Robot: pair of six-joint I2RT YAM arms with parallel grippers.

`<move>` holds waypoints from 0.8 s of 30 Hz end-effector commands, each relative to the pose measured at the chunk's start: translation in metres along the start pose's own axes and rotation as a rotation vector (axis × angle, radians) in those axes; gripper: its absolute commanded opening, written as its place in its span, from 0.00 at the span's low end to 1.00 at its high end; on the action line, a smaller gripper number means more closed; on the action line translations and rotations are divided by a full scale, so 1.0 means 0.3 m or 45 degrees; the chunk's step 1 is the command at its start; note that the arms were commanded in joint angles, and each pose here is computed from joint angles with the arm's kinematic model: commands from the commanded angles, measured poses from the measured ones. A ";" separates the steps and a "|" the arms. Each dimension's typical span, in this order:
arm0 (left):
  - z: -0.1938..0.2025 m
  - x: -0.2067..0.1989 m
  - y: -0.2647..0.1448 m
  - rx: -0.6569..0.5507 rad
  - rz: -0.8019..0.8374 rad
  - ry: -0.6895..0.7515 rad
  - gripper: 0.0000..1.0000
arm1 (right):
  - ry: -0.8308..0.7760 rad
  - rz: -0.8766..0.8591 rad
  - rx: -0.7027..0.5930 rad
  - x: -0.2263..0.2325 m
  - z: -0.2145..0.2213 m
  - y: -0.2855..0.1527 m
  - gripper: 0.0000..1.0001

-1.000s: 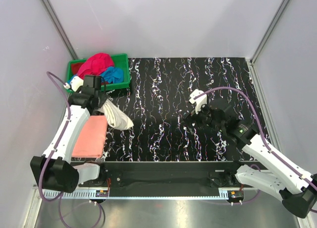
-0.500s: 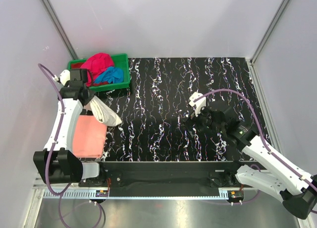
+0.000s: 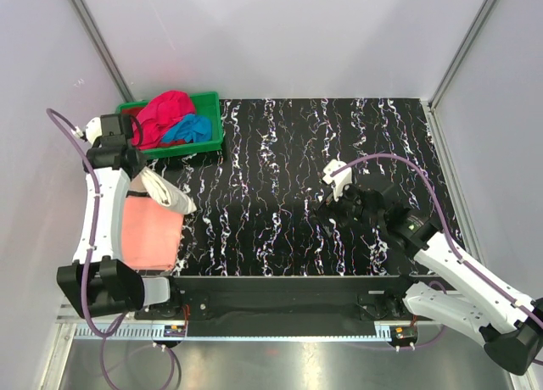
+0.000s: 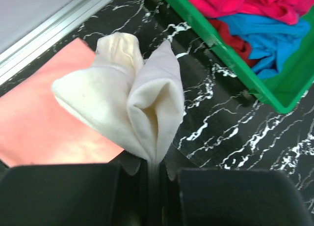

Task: Fold and stack the t-shirts
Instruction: Neatly place the folded tshirt to the corner

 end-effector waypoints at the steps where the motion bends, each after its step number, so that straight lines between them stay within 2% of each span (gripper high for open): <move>1: -0.048 0.032 -0.049 -0.082 0.039 -0.016 0.00 | 0.002 -0.035 -0.040 0.015 -0.020 -0.002 1.00; 18: -0.059 0.105 -0.015 -0.107 0.118 0.116 0.00 | 0.026 -0.064 -0.008 0.029 0.013 0.003 1.00; 24: -0.106 0.108 -0.010 -0.149 0.141 0.170 0.00 | 0.041 -0.076 0.006 0.035 0.028 0.005 1.00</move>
Point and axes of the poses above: each gripper's point midway between its finger pads, its own y axis out along the fingers, its own x axis along the line the jaws close on, z = x × y, the point moved 1 cm from there along -y, back along the fingers, and after that the axes turned 7 degrees about y, right-handed, at the moved point
